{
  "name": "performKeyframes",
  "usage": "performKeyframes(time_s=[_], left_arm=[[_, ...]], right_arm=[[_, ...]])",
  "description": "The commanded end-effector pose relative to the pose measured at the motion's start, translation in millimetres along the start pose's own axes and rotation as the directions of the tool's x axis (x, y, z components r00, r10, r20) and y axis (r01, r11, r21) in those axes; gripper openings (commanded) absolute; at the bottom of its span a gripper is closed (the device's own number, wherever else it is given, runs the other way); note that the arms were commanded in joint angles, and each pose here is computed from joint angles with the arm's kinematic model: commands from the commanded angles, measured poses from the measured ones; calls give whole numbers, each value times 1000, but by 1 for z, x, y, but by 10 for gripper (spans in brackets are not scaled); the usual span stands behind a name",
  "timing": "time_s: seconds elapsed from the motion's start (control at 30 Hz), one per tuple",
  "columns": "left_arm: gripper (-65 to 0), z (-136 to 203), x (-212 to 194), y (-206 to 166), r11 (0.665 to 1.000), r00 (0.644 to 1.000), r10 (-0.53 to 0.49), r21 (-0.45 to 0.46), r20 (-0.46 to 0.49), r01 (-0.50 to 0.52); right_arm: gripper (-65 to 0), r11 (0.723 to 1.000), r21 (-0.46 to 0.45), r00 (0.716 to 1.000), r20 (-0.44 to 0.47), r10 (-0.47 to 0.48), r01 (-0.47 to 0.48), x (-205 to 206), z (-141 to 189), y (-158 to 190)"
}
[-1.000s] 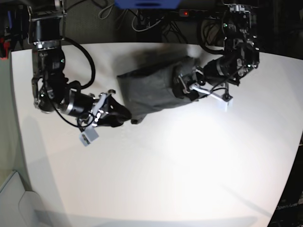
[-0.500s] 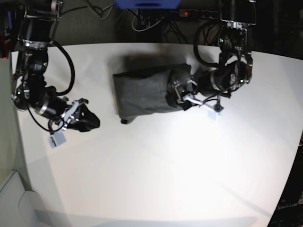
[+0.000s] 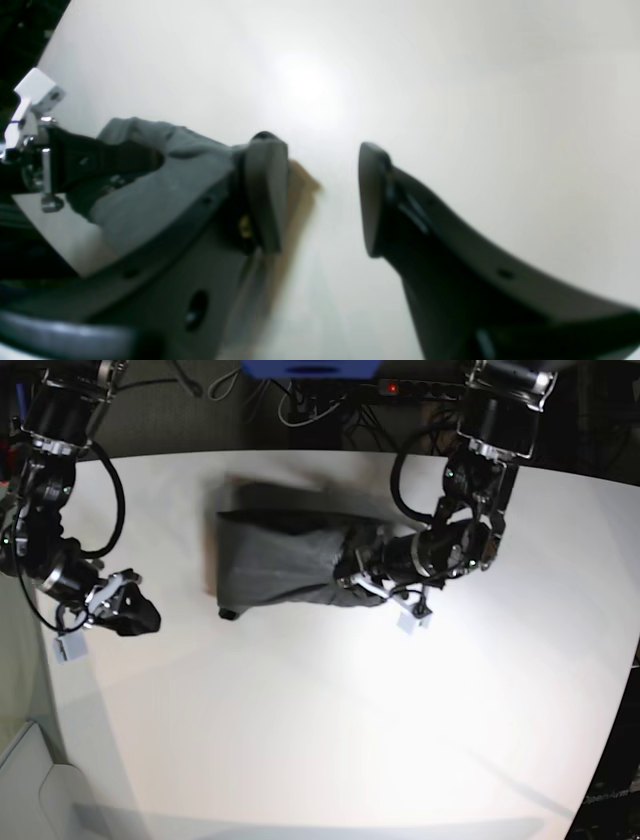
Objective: Layout the t-shirt on the table in an organized manner, then fold the t-shirt properly
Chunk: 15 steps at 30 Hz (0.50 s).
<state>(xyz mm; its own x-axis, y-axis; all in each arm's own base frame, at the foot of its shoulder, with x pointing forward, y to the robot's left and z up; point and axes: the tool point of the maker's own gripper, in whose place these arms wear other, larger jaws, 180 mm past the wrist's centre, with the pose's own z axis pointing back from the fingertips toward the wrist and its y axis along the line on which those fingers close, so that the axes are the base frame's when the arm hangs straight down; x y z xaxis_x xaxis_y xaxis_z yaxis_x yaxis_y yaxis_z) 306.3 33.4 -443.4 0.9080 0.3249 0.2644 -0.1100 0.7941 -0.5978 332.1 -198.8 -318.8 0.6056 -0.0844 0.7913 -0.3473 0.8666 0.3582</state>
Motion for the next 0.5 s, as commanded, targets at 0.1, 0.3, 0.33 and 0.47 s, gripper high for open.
performKeyframes(time_s=[0.1, 0.3, 0.33, 0.47], left_arm=[[-648, 2, 12, 20, 983, 993, -109, 144, -43, 114], [-648, 6, 49, -2, 907, 925, -375, 180, -67, 381], [-648, 8, 57, -3, 887, 908, -414, 193, -72, 420], [-648, 11, 87, -10, 787, 825, -554, 251, -111, 563]], right_arm=[[-395, 999, -50, 996, 82, 20, -16, 23, 22, -19], [-395, 994, -109, 997, 78, 3, 5, 15, 42, -37], [-395, 993, -118, 997, 76, 3, 6, 14, 45, -40], [-395, 992, -129, 998, 69, 2, 7, 11, 49, -43]])
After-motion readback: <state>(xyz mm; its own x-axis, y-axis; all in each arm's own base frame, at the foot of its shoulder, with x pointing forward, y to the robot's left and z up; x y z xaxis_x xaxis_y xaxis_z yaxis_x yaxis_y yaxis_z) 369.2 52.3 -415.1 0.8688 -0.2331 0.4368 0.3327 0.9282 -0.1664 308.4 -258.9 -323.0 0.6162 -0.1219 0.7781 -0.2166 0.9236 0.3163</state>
